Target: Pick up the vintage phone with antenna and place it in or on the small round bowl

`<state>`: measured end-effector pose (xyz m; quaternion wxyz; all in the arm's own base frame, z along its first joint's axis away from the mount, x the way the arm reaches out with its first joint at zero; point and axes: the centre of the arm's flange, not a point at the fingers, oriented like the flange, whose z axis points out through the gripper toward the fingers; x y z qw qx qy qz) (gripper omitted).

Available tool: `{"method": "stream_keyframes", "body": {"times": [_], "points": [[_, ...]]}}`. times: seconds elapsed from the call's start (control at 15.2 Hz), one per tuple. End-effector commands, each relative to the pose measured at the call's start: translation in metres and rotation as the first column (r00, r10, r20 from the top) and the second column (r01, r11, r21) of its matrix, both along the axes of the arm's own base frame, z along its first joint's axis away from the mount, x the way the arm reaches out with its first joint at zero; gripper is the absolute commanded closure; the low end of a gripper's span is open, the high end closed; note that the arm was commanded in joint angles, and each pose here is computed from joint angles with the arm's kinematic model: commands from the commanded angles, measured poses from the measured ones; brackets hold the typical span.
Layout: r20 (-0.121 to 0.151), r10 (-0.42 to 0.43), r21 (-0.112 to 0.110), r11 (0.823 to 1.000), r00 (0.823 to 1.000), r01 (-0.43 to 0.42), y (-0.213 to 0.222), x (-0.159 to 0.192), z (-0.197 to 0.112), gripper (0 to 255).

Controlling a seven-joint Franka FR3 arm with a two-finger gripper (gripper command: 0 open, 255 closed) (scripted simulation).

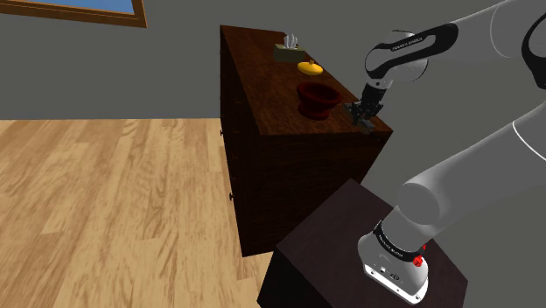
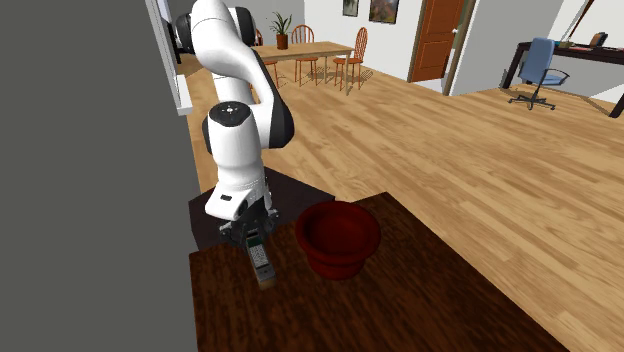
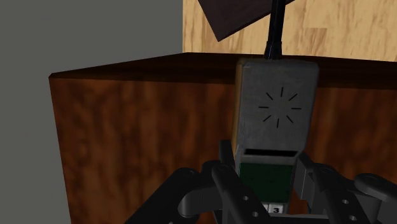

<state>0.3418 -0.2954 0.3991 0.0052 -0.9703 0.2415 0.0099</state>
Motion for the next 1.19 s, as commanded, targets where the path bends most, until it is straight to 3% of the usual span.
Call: {"method": "stream_keyframes", "body": {"times": [0.0,0.33,1.12], "points": [[-0.001,0.0,0.0,1.0,1.0,0.0,0.0,0.0,0.0,255],[0.0,0.0,0.0,1.0,1.0,0.0,0.0,0.0,0.0,255],[0.0,0.0,0.0,1.0,1.0,0.0,0.0,0.0,0.063,255]]}}
